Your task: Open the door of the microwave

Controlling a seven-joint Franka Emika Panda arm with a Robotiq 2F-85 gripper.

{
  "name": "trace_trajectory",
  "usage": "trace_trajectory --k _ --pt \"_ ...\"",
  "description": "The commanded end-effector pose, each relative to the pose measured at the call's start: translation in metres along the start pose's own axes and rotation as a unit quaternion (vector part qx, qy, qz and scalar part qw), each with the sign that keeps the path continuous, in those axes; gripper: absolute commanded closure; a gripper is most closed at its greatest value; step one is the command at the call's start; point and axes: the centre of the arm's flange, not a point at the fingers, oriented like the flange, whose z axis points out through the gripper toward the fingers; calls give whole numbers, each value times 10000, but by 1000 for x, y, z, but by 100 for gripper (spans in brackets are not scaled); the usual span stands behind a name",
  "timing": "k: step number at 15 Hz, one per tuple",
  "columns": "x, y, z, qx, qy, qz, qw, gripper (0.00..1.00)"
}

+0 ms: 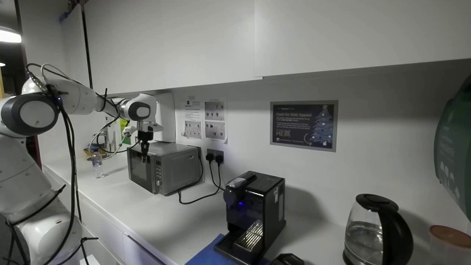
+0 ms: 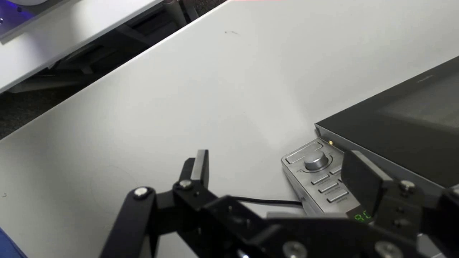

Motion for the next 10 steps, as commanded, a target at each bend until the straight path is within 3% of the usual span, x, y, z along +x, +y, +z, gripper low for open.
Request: trace_trajectory --k 1,2,10 --pt "-1 -13 -12 -111 309 15 9995 0" --pt "-2 -5 -1 -90 116 -4 9999 0" --pt "-3 -7 -5 -116 194 -41 9997 0"
